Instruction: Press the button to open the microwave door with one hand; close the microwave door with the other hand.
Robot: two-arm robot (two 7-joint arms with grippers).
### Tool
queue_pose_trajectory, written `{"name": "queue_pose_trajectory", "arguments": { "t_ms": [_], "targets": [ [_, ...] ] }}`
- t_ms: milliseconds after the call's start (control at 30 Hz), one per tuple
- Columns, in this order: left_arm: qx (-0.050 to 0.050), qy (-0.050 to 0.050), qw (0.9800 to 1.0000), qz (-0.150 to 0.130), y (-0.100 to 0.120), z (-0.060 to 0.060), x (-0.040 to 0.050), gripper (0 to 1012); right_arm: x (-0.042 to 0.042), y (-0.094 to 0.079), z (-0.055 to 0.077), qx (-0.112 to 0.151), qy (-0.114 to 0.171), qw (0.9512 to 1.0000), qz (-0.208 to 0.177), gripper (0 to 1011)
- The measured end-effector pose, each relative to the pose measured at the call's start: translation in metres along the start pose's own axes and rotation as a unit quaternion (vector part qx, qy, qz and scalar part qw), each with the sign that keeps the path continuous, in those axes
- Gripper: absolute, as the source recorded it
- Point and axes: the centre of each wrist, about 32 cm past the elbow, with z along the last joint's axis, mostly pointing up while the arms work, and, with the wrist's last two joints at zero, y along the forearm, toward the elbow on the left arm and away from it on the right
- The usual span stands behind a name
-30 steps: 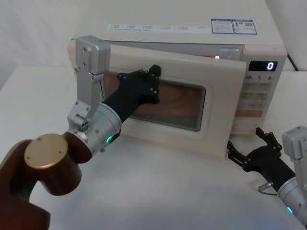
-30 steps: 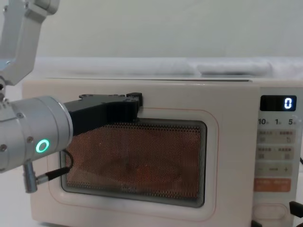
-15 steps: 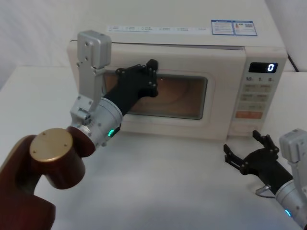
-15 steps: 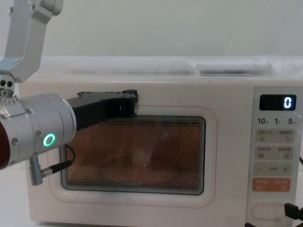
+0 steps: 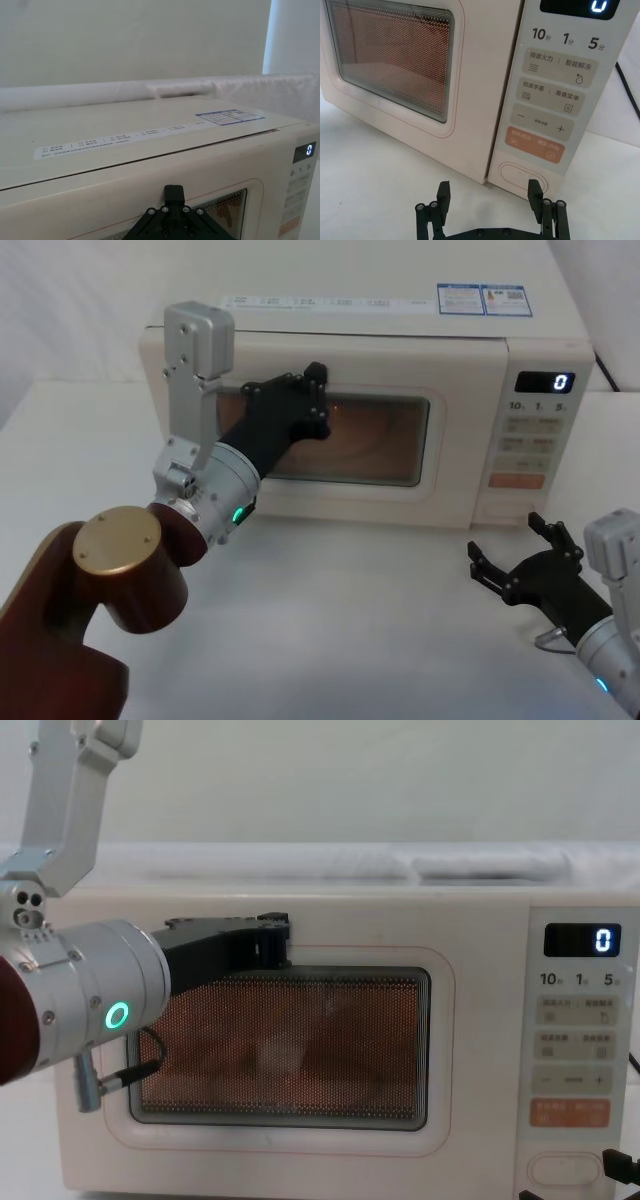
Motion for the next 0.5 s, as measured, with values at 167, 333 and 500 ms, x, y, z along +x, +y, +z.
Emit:
{"name": "queue_pose_trajectory", "arguments": {
  "t_ms": [167,333,500],
  "targets": [
    [0.004,0.002,1.0000,0.008,-0.0021,-0.0008,0.0007,0,0.0001,0.0000,0.0000,0.000,0.000,1.0000,0.000,1002],
    [0.005,0.004,0.9999,0.011,-0.0036,-0.0015,0.0009,0,0.0002,0.0000,0.0000,0.000,0.000,1.0000,-0.001,1002],
    [0.006,0.007,0.9999,0.014,-0.0044,-0.0026,0.0019,0,0.0001,0.0000,0.0000,0.000,0.000,1.0000,-0.001,1002]
  ]
}}
